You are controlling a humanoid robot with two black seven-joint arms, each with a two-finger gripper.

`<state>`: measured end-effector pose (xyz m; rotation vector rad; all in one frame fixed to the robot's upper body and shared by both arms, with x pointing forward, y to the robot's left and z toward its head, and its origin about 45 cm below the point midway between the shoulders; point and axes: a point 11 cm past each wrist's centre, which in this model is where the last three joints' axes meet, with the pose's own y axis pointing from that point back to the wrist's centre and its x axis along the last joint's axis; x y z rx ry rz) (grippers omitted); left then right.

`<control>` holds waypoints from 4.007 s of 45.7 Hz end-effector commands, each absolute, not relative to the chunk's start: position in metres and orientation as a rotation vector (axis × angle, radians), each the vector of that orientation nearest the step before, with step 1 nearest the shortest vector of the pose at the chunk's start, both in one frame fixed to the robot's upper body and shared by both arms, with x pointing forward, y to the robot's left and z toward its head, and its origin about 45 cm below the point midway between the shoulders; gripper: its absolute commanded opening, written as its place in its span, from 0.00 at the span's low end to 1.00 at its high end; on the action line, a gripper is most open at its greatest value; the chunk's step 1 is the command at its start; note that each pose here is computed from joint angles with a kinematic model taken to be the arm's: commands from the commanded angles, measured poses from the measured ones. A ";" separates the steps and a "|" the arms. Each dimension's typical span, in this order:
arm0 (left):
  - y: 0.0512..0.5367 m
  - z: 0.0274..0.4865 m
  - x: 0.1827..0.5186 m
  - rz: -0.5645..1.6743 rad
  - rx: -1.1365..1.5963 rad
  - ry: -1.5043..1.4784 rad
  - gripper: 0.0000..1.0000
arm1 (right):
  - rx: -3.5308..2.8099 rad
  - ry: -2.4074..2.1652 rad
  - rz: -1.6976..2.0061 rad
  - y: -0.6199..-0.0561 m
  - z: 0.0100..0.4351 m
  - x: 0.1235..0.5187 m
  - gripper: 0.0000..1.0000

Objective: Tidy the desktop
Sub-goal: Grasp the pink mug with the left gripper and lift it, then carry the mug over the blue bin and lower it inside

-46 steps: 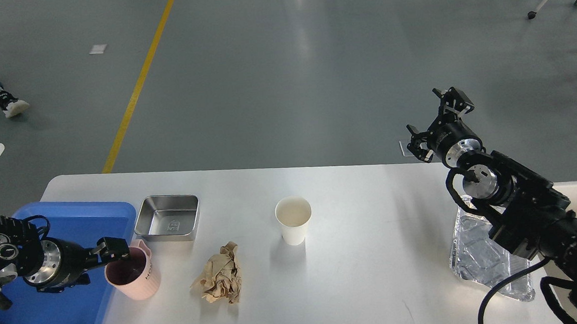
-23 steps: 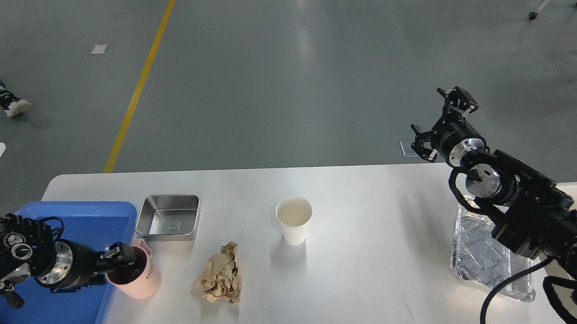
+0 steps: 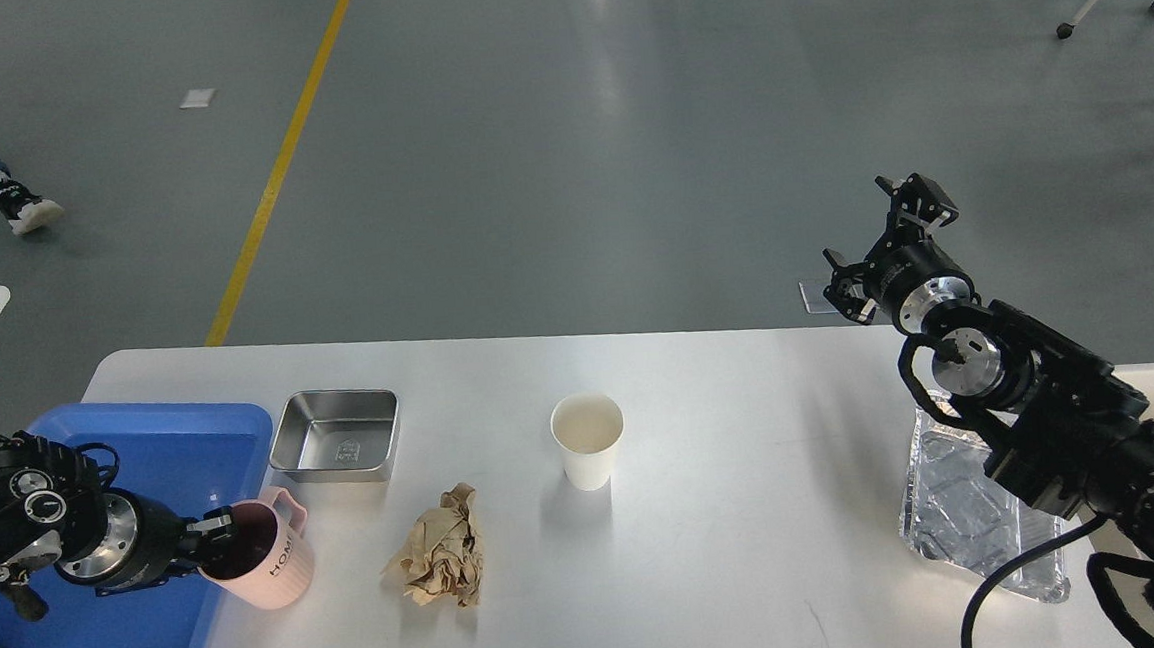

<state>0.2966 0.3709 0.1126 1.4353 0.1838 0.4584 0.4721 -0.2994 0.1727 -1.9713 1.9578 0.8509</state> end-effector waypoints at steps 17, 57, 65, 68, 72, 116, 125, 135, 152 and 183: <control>0.373 0.114 0.300 0.473 1.456 0.157 0.00 | -1.972 1.958 0.856 -0.299 0.171 0.471 1.00; 0.298 0.122 0.323 0.289 1.411 0.017 0.00 | -1.956 1.994 0.820 -0.320 0.178 0.471 1.00; 0.293 0.138 0.333 0.278 1.415 -0.035 0.00 | -1.951 2.008 0.807 -0.327 0.180 0.471 1.00; 0.293 0.145 0.334 0.272 1.411 -0.048 0.00 | -1.951 2.009 0.807 -0.328 0.180 0.471 1.00; 0.297 0.155 0.338 0.284 1.410 -0.059 0.00 | -1.953 2.006 0.809 -0.326 0.180 0.471 1.00; 0.509 0.336 0.290 0.723 1.364 0.042 0.00 | -1.959 2.003 0.784 -0.330 0.190 0.474 1.00; 0.563 0.403 0.226 0.864 1.361 0.124 0.00 | -1.965 1.997 0.780 -0.328 0.193 0.476 1.00; 0.596 0.452 0.178 1.026 1.403 0.138 0.00 | -1.967 1.992 0.786 -0.325 0.193 0.476 1.00; 0.594 0.382 0.182 0.927 1.409 0.279 0.00 | -1.980 1.975 0.794 -0.320 0.191 0.474 1.00; 0.531 0.201 0.208 0.841 1.387 0.456 0.00 | -1.980 1.984 0.789 -0.326 0.191 0.471 1.00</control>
